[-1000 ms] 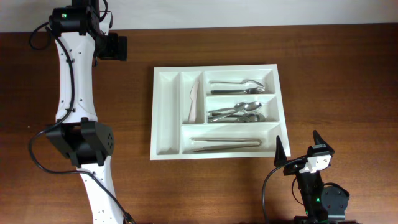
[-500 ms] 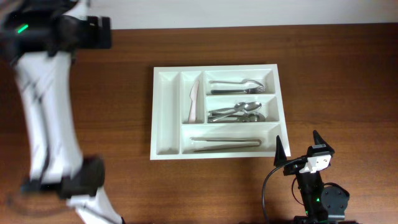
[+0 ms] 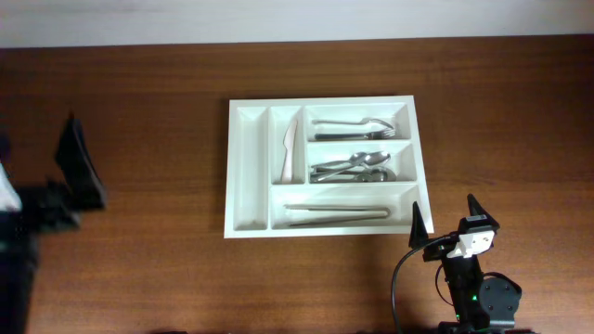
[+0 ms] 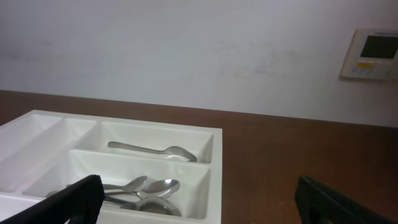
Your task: Pack container
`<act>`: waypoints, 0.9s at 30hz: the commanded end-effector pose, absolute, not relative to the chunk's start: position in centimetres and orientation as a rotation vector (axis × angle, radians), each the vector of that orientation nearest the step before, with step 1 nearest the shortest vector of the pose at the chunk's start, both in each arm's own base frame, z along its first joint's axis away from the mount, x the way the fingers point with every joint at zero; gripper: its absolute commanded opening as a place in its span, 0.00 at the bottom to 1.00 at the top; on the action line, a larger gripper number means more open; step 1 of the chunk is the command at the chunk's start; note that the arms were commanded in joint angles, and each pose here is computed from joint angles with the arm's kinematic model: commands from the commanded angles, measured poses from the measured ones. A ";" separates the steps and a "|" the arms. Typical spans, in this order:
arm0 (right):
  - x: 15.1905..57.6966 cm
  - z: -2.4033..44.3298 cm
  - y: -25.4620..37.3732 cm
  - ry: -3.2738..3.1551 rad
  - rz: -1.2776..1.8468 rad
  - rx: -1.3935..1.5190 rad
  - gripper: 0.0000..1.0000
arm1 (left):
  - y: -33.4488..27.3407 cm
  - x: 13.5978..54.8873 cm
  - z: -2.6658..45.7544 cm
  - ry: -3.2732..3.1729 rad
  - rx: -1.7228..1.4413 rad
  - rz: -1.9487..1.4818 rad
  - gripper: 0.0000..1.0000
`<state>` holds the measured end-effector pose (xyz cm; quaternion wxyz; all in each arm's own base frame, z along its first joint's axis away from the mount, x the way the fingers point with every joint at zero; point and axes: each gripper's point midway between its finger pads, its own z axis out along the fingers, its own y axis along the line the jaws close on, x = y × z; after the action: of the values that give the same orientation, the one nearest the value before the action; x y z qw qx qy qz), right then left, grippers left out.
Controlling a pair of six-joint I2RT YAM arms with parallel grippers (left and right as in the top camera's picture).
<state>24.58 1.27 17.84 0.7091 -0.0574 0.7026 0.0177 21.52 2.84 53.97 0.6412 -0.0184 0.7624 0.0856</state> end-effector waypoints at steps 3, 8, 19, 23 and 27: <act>24.6 17.8 1.3 1.553 0.045 -0.121 0.99 | 2.8 20.1 48.8 1.684 -0.040 0.204 0.99; 24.6 17.8 1.3 1.554 0.045 -0.121 0.99 | 1.2 20.0 42.8 1.696 0.026 0.116 0.99; 24.6 17.8 1.3 1.553 0.045 -0.121 0.98 | -0.6 22.2 29.9 1.723 0.108 0.019 0.99; 24.6 17.8 1.3 1.553 0.045 -0.121 0.99 | -0.6 22.5 25.2 1.742 0.108 0.018 0.99; 24.6 17.8 1.3 1.553 0.045 -0.121 0.99 | -0.6 22.5 23.0 1.719 0.108 0.020 0.99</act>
<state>24.58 1.27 17.86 0.7093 -0.0573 0.7023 0.0178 22.67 -0.36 24.29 0.6411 0.0421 0.7662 0.0129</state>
